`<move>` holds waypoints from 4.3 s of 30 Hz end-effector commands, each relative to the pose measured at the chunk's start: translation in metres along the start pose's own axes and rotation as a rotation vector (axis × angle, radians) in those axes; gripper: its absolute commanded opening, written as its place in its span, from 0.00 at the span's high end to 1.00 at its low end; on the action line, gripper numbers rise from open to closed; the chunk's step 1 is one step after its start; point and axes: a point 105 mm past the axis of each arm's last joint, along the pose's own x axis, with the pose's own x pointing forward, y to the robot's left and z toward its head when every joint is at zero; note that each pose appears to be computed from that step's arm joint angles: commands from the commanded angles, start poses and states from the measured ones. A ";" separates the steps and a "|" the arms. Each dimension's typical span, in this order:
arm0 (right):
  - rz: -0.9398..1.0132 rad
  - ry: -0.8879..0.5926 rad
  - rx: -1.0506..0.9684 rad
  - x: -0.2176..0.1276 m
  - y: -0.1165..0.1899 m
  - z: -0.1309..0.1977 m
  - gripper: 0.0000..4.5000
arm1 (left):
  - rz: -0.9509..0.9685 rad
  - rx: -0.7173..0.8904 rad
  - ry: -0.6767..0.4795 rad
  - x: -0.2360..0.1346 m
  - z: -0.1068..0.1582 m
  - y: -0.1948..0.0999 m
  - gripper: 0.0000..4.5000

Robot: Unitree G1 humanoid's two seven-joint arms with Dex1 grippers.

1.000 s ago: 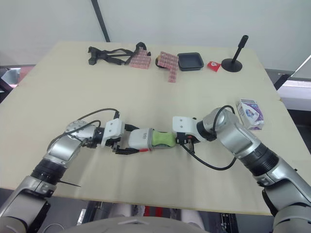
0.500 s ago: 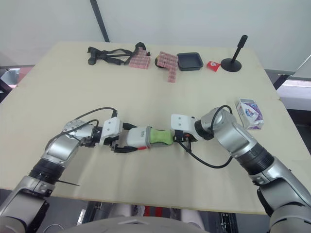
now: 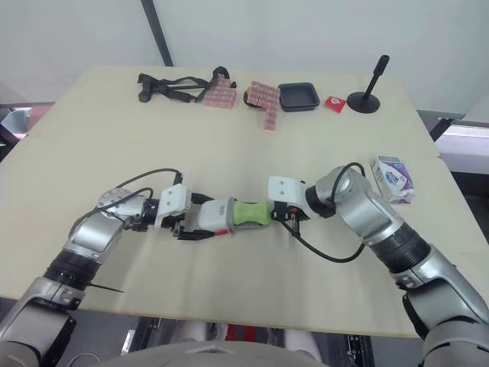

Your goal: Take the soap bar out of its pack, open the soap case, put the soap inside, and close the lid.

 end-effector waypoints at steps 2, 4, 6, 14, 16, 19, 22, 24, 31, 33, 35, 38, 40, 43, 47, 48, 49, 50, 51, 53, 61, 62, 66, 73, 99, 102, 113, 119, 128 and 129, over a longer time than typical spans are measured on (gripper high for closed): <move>0.016 -0.096 -0.122 -0.005 0.003 0.033 0.99 | -0.056 0.032 -0.002 0.008 0.007 -0.006 0.19; 0.020 -0.093 -0.121 -0.005 0.004 0.032 0.99 | -0.066 0.036 0.005 0.008 0.008 -0.005 0.19; 0.021 -0.093 -0.121 -0.005 0.005 0.032 0.99 | -0.073 0.038 0.008 0.008 0.009 -0.005 0.19; 0.023 -0.117 -0.135 -0.008 0.005 0.042 0.99 | -0.086 0.043 0.021 0.007 0.009 -0.004 0.19; 0.026 -0.121 -0.139 -0.010 0.006 0.045 0.99 | -0.088 0.044 0.023 0.007 0.009 -0.004 0.19; 0.032 -0.121 -0.141 -0.011 0.008 0.046 0.99 | -0.090 0.045 0.027 0.007 0.009 -0.004 0.19; 0.040 -0.119 -0.137 -0.012 0.009 0.047 0.99 | -0.091 0.050 0.030 0.007 0.011 -0.002 0.19; 0.043 -0.112 -0.129 -0.011 0.010 0.045 0.99 | -0.090 0.063 0.038 0.007 0.013 0.001 0.19; 0.046 -0.062 -0.101 -0.009 0.010 0.030 0.99 | -0.086 0.088 0.045 0.006 0.025 0.010 0.19; 0.044 -0.057 -0.099 -0.009 0.009 0.028 0.99 | -0.091 0.092 0.049 0.005 0.026 0.011 0.19; 0.043 -0.054 -0.097 -0.009 0.009 0.027 0.99 | -0.097 0.095 0.053 0.004 0.027 0.011 0.19; 0.039 -0.054 -0.094 -0.009 0.008 0.027 0.99 | -0.106 0.095 0.060 0.003 0.027 0.011 0.19; 0.034 -0.060 -0.092 -0.009 0.007 0.028 0.99 | -0.112 0.093 0.066 0.003 0.026 0.010 0.19; 0.028 -0.075 -0.088 -0.011 0.006 0.031 0.99 | -0.123 0.090 0.076 0.002 0.025 0.008 0.19; 0.022 -0.091 -0.086 -0.014 0.005 0.035 0.99 | -0.137 0.092 0.098 0.002 0.020 0.005 0.19; 0.021 -0.095 -0.087 -0.015 0.004 0.037 0.99 | -0.140 0.091 0.103 0.002 0.019 0.005 0.19; 0.020 -0.099 -0.089 -0.015 0.004 0.038 0.99 | -0.142 0.090 0.106 0.002 0.018 0.004 0.19; 0.020 -0.102 -0.090 -0.016 0.004 0.039 0.99 | -0.143 0.089 0.108 0.002 0.018 0.004 0.19; 0.020 -0.104 -0.092 -0.017 0.004 0.040 0.99 | -0.144 0.088 0.109 0.002 0.018 0.004 0.19; 0.021 -0.110 -0.094 -0.019 0.005 0.043 0.99 | -0.145 0.088 0.112 0.002 0.017 0.003 0.19; 0.041 -0.132 -0.086 -0.020 0.009 0.050 0.99 | -0.127 0.082 0.102 0.006 0.019 0.006 0.19; 0.044 -0.132 -0.085 -0.018 0.009 0.049 0.99 | -0.124 0.081 0.096 0.006 0.020 0.006 0.19; 0.049 -0.133 -0.083 -0.016 0.010 0.049 0.99 | -0.118 0.079 0.087 0.008 0.021 0.007 0.19; 0.026 -0.168 -0.043 -0.021 0.004 0.047 0.99 | -0.093 0.063 0.038 0.007 0.022 0.008 0.19; 0.146 -0.395 0.670 -0.069 0.020 0.031 0.45 | 0.129 0.191 -0.209 0.008 0.040 0.014 0.19; 0.201 -0.342 0.816 -0.072 0.032 0.022 0.23 | 0.173 0.231 -0.226 0.008 0.044 0.017 0.19; 0.078 -0.512 0.985 -0.051 0.006 0.029 0.01 | 0.239 0.328 -0.224 0.013 0.047 0.019 0.19; 0.109 -0.571 0.960 -0.039 0.010 0.052 0.01 | 0.264 0.333 -0.218 0.013 0.047 0.021 0.19; 0.090 -0.575 1.000 -0.024 0.009 0.060 0.01 | 0.287 0.350 -0.233 0.018 0.055 0.023 0.19; 0.092 -0.575 1.003 -0.023 0.009 0.060 0.01 | 0.289 0.351 -0.235 0.018 0.056 0.023 0.19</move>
